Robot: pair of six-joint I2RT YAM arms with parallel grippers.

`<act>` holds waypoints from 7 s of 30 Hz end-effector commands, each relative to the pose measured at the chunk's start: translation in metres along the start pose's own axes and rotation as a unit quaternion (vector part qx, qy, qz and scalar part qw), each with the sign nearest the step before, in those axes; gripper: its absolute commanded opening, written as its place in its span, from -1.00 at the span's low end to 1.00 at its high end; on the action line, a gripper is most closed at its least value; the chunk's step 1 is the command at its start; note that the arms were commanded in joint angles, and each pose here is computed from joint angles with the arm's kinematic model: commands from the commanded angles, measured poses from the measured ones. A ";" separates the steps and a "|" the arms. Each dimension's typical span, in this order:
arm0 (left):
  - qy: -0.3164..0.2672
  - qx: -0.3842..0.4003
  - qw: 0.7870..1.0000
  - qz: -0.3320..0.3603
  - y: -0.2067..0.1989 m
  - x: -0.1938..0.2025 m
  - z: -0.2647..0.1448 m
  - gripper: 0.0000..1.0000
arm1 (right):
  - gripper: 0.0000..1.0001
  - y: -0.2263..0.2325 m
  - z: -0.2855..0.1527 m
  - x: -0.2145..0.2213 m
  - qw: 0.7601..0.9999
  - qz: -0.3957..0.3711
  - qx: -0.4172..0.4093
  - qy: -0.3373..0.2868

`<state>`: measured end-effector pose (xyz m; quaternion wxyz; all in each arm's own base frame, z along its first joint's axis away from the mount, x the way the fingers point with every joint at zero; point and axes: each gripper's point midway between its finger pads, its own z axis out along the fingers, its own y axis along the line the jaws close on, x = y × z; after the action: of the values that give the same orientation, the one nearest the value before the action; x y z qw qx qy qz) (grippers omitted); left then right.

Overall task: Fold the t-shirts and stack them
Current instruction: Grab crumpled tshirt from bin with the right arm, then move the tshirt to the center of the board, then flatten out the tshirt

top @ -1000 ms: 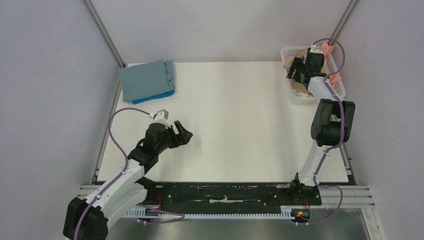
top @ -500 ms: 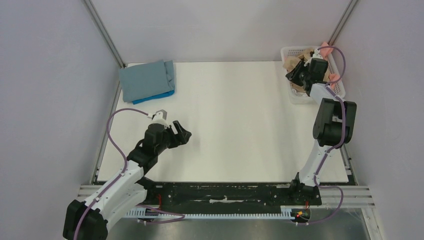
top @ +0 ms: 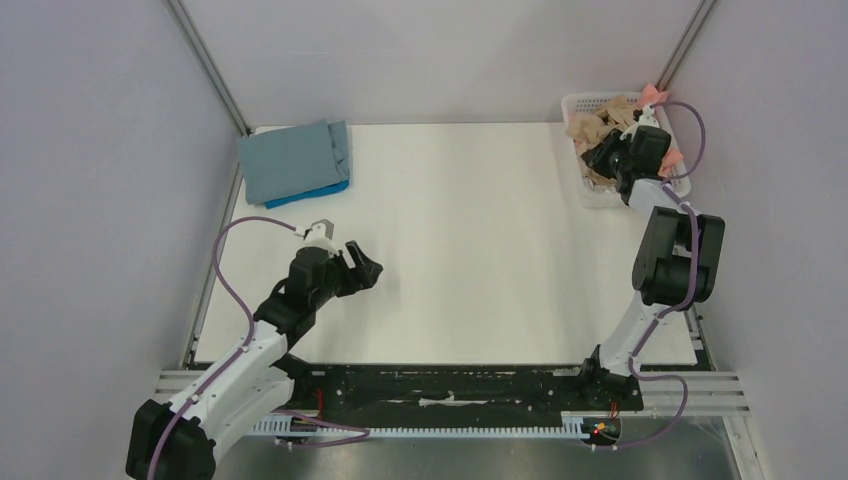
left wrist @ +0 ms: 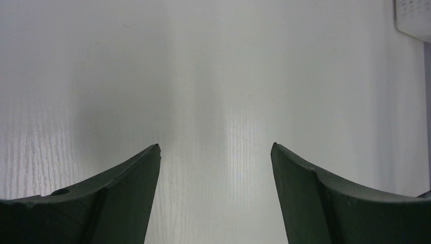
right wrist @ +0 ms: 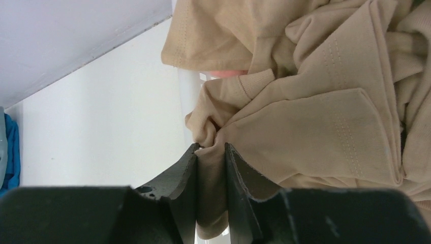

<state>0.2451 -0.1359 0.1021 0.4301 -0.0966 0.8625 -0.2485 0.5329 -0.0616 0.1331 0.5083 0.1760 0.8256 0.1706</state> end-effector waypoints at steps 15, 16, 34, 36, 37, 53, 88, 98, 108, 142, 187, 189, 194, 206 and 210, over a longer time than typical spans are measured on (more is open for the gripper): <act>-0.030 0.028 0.999 -0.010 -0.016 -0.018 -0.007 0.70 | -1.00 0.135 -0.192 -0.120 0.936 -0.116 -0.184 -0.277; -0.033 0.029 0.999 -0.011 -0.017 -0.019 -0.007 0.70 | -1.00 0.143 -0.204 -0.122 0.931 -0.121 -0.192 -0.286; -0.037 0.057 0.998 -0.015 -0.025 -0.019 -0.015 0.70 | -1.00 0.347 -0.382 -0.073 0.774 -0.201 -0.539 -0.265; -0.037 0.056 0.998 -0.015 -0.025 -0.018 -0.015 0.70 | -1.00 0.362 -0.402 -0.056 0.742 -0.205 -0.589 -0.246; -0.037 0.056 0.998 -0.015 -0.025 -0.018 -0.015 0.70 | -1.00 0.369 -0.412 -0.049 0.723 -0.204 -0.615 -0.239; -0.045 0.052 0.997 -0.021 -0.023 -0.021 -0.018 0.70 | -1.00 0.392 -0.320 -0.001 0.784 -0.185 -0.574 -0.145; 0.147 0.117 0.982 0.020 -0.055 0.105 -0.055 0.70 | 0.96 0.119 -0.212 0.140 0.968 -0.244 -0.030 -0.050; 0.176 -0.010 0.969 0.171 -0.059 0.156 -0.037 0.70 | 0.96 0.119 -0.175 0.172 0.968 -0.247 -0.030 0.017; 0.119 -0.030 0.984 0.125 -0.075 0.151 -0.008 0.31 | 0.96 0.103 -0.153 0.189 0.969 -0.245 0.005 0.034; -0.247 0.044 0.965 0.081 -0.155 -0.170 -0.152 -0.95 | -1.00 0.201 -0.271 0.005 0.947 -0.178 -0.107 -0.245; -0.095 -0.181 0.964 0.171 -0.103 -0.240 0.269 -0.16 | -0.35 0.067 -0.096 0.046 0.961 -0.228 0.154 -0.037; -0.088 -0.177 0.965 0.173 -0.106 -0.239 0.283 0.34 | 0.06 0.065 -0.088 0.036 0.954 -0.238 0.179 -0.026; -0.076 -0.134 0.974 0.167 -0.125 -0.239 0.265 0.60 | 0.63 0.081 -0.092 0.034 0.957 -0.250 0.142 -0.024; -0.011 -0.113 0.984 0.135 -0.112 -0.134 0.079 0.64 | 0.96 0.085 -0.176 0.092 0.987 -0.139 0.038 -0.076; 0.034 -0.078 0.992 0.094 -0.101 -0.046 0.029 0.65 | 0.96 0.084 -0.191 0.122 0.990 -0.122 -0.008 -0.073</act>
<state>0.3561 -0.2086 0.2137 0.4582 0.0018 0.8834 -0.0981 0.3331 0.0327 0.1628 0.5720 0.0783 0.8157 0.0369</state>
